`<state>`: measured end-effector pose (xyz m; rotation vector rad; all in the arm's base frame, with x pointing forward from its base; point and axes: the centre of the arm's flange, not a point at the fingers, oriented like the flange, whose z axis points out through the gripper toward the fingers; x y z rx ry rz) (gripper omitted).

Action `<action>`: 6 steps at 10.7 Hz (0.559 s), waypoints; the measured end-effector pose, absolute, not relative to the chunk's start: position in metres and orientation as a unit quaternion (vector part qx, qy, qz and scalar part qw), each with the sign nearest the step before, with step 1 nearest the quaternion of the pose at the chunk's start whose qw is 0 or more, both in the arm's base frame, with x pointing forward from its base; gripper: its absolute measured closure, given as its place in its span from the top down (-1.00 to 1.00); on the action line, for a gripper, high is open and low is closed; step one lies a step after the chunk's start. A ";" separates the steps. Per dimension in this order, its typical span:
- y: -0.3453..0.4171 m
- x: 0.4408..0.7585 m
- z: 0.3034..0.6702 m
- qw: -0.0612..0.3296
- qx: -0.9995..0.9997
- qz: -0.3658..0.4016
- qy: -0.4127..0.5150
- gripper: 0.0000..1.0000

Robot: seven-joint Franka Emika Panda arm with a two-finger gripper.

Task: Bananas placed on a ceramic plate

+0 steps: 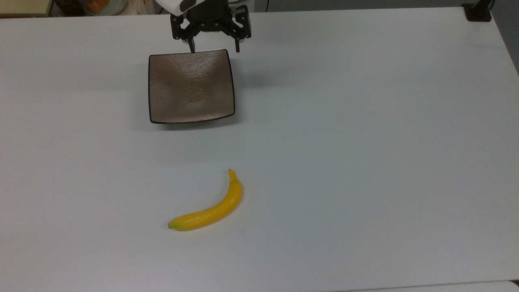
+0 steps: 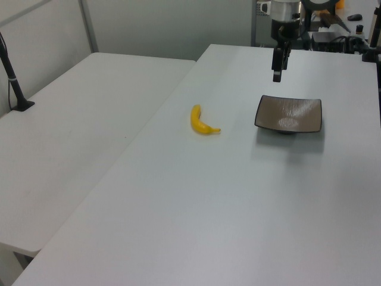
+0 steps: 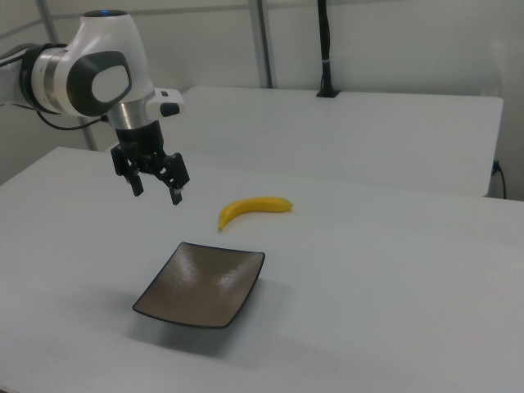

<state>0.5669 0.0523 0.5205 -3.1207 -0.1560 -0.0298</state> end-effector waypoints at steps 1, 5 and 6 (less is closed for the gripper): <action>0.052 0.567 0.520 0.008 -0.999 -0.009 -0.050 1.00; 0.048 0.569 0.504 0.008 -0.999 0.005 -0.046 1.00; 0.048 0.569 0.504 0.008 -0.999 0.005 -0.046 1.00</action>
